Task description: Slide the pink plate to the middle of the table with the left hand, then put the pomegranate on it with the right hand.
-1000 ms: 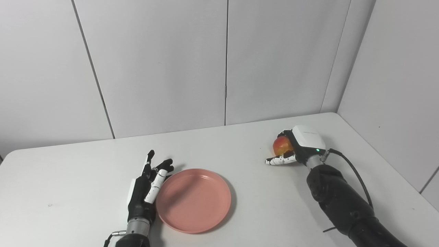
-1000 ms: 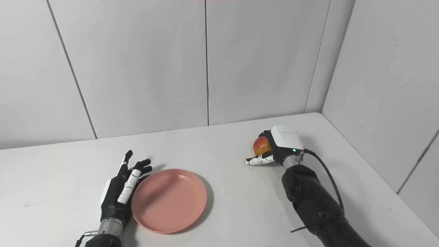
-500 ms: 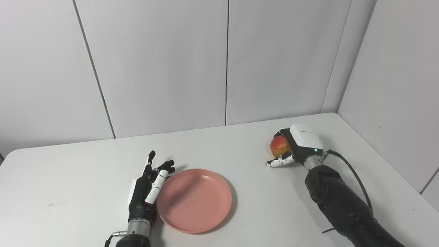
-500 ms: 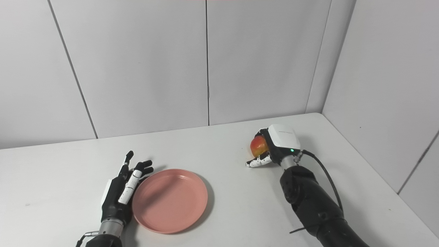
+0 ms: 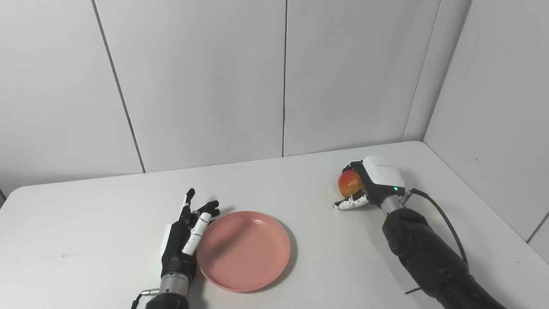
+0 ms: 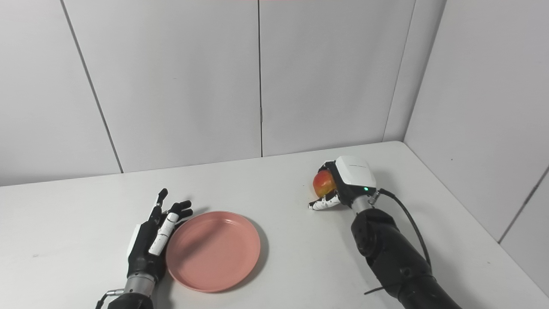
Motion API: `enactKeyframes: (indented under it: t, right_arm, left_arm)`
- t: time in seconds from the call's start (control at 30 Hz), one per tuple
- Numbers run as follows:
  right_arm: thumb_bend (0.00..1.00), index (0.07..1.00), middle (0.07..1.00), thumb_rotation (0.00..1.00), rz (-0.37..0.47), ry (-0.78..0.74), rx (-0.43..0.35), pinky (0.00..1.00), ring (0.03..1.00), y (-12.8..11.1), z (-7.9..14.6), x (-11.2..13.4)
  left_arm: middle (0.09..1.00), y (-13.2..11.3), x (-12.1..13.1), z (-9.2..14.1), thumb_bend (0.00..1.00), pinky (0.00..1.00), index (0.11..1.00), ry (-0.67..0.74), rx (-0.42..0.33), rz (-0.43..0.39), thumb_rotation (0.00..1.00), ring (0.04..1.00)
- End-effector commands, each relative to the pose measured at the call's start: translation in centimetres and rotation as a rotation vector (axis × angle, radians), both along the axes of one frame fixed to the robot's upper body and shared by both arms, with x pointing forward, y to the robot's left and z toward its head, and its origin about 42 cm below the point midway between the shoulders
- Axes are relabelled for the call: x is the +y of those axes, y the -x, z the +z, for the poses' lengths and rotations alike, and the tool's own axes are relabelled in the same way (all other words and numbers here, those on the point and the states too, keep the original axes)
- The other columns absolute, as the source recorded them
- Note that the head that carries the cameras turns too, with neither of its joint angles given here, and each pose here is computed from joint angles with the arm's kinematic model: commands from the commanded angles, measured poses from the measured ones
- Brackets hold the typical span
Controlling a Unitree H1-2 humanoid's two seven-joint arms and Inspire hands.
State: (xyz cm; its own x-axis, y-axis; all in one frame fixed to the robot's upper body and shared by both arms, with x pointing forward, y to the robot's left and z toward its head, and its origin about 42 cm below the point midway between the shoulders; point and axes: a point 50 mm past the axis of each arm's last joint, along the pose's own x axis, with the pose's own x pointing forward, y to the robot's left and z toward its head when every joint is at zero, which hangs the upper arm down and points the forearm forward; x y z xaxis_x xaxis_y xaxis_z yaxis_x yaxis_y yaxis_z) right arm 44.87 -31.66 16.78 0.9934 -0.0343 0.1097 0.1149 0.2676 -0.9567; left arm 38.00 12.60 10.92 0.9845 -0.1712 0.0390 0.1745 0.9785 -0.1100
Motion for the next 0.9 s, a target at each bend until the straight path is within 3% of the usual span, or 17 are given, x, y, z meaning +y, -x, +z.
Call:
enactKeyframes:
  t: [0.0, 0.23, 0.33, 0.63, 0.73, 0.8, 0.87]
  right_arm:
    - [0.49, 0.489, 0.407, 0.16, 0.061, 0.003, -0.123, 0.25, 0.313, -1.0, 4.4, 0.6]
    - [0.49, 0.484, 0.354, 0.16, 0.173, -0.025, -0.214, 0.2, 0.256, -0.6, 7.4, 3.4]
    - [0.49, 0.49, 0.382, 0.16, 0.229, -0.04, -0.247, 0.21, 0.276, -0.3, 8.7, 5.1]
    - [0.49, 0.491, 0.416, 0.17, 0.357, -0.065, -0.317, 0.22, 0.295, 1.3, 11.2, 9.7]
    - [0.49, 0.491, 0.431, 0.17, 0.389, -0.077, -0.312, 0.23, 0.309, 2.2, 11.7, 11.3]
    - [0.49, 0.492, 0.463, 0.17, 0.414, -0.08, -0.313, 0.32, 0.37, 2.8, 11.8, 12.1]
    - [0.49, 0.492, 0.462, 0.17, 0.443, -0.095, -0.32, 0.31, 0.367, 3.3, 11.7, 12.7]
  left_arm:
    - [0.759, 0.6, -0.6, -0.6, 0.77, 0.7, 0.986, 0.014, 0.016, -0.011, 0.65, 0.753]
    - [0.755, 0.8, -1.3, -0.5, 0.8, 0.69, 0.985, 0.005, 0.006, -0.012, 0.66, 0.745]
    - [0.755, 0.8, -1.5, -0.4, 0.8, 0.68, 0.985, 0.003, 0.002, -0.008, 0.69, 0.742]
    - [0.759, 0.8, -2.0, -0.3, 0.72, 0.68, 0.988, 0.016, -0.016, 0.009, 0.84, 0.751]
    - [0.761, 0.9, -2.1, -0.4, 0.8, 0.68, 0.977, 0.033, -0.017, 0.02, 0.88, 0.758]
    - [0.766, 0.9, -2.2, -0.4, 0.87, 0.68, 0.968, 0.037, -0.016, 0.025, 0.92, 0.766]
    - [0.768, 0.9, -2.3, -0.4, 0.88, 0.68, 0.963, 0.035, -0.018, 0.031, 0.93, 0.769]
